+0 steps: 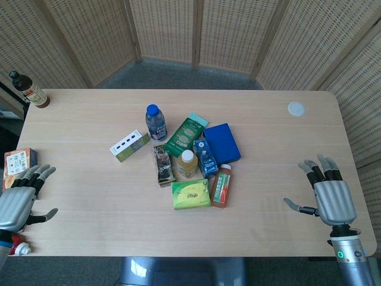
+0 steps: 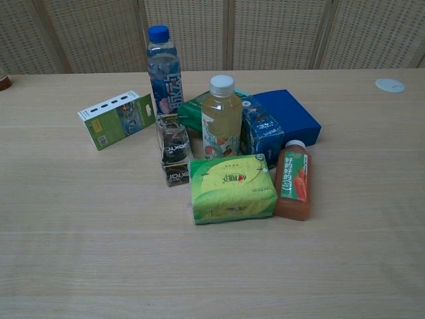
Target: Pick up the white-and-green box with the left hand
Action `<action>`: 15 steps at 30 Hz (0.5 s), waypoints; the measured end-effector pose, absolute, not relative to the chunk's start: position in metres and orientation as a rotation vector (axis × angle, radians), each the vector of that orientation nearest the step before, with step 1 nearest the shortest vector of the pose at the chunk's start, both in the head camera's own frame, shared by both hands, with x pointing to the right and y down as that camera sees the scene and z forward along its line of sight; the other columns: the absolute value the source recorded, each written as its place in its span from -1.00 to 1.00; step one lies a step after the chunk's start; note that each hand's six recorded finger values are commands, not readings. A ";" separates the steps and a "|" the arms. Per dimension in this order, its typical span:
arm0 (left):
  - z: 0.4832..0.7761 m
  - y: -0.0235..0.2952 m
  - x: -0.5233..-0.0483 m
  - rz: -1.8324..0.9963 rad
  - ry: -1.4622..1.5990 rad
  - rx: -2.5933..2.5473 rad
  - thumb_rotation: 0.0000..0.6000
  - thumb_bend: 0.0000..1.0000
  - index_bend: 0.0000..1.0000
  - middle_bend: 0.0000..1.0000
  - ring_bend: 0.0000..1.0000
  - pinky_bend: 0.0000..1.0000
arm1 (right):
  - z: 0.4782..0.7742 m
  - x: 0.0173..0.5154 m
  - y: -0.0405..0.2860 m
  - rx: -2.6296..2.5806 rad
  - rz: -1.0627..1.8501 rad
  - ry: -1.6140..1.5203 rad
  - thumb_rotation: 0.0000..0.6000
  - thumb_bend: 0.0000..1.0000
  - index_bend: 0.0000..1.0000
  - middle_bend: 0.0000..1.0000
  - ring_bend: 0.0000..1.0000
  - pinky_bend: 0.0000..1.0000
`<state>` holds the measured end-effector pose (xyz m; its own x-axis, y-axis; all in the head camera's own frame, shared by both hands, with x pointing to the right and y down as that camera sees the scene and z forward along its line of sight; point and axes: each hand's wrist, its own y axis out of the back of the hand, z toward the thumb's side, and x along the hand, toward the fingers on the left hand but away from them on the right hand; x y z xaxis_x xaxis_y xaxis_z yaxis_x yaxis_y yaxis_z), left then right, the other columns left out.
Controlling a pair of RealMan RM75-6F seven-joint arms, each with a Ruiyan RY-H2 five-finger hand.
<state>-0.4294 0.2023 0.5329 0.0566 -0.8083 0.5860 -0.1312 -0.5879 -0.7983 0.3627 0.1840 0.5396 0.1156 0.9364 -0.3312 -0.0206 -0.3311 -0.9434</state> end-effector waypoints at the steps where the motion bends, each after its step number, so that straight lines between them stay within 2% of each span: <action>1: 0.534 0.203 -0.430 -1.576 0.940 -1.788 1.00 -0.49 -0.78 -1.00 -1.00 -1.00 | 0.539 0.361 0.184 -1.506 1.356 -0.938 -0.09 -0.66 -0.60 -0.56 -0.93 -1.00; 15: 0.541 0.196 -0.438 -1.614 0.965 -1.779 1.00 -0.49 -0.91 -0.99 -1.00 -1.00 | 0.538 0.354 0.187 -1.529 1.337 -0.954 -0.11 -0.66 -0.60 -0.56 -0.92 -1.00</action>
